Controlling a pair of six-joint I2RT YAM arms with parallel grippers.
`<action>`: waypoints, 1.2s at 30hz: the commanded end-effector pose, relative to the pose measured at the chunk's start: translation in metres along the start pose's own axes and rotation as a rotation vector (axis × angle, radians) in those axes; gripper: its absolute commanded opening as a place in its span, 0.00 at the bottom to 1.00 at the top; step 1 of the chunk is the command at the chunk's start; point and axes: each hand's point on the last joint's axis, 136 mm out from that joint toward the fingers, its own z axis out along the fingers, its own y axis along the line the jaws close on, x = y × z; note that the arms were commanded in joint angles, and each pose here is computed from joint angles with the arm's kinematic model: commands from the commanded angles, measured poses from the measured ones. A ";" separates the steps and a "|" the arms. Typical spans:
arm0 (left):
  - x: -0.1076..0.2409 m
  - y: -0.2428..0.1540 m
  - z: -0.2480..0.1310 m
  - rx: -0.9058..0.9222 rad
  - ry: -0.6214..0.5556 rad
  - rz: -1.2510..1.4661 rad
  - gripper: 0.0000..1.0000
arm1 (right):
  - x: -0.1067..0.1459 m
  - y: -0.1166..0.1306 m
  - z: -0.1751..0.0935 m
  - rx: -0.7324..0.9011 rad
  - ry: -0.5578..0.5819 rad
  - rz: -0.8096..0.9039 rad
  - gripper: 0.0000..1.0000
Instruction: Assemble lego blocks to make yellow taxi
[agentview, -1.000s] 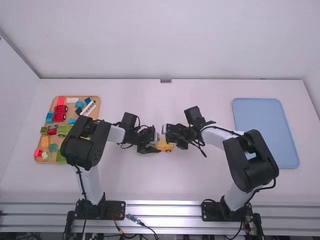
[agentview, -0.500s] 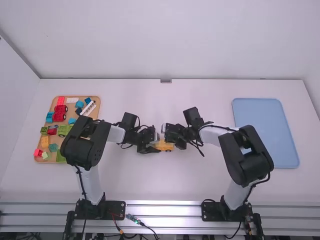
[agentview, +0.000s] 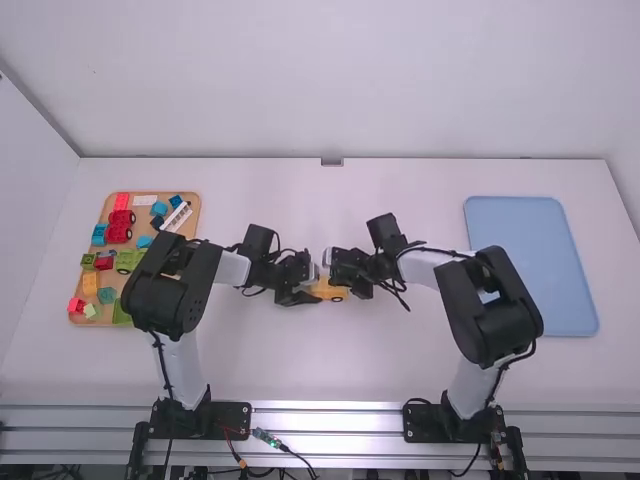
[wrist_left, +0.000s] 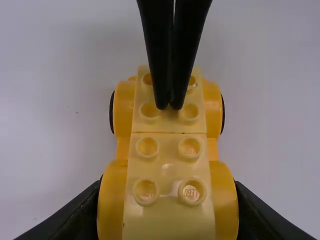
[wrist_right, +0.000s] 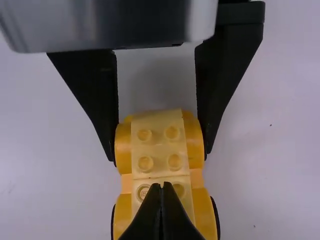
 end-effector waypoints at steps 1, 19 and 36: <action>-0.002 0.001 0.002 0.004 -0.015 -0.035 0.41 | 0.048 0.017 0.018 -0.039 0.148 0.064 0.00; -0.002 0.000 0.002 0.005 -0.014 -0.033 0.36 | 0.003 -0.004 -0.037 0.020 -0.087 -0.091 0.00; 0.004 0.004 0.002 -0.015 0.019 -0.033 0.62 | -0.026 -0.023 -0.099 0.173 -0.142 -0.079 0.99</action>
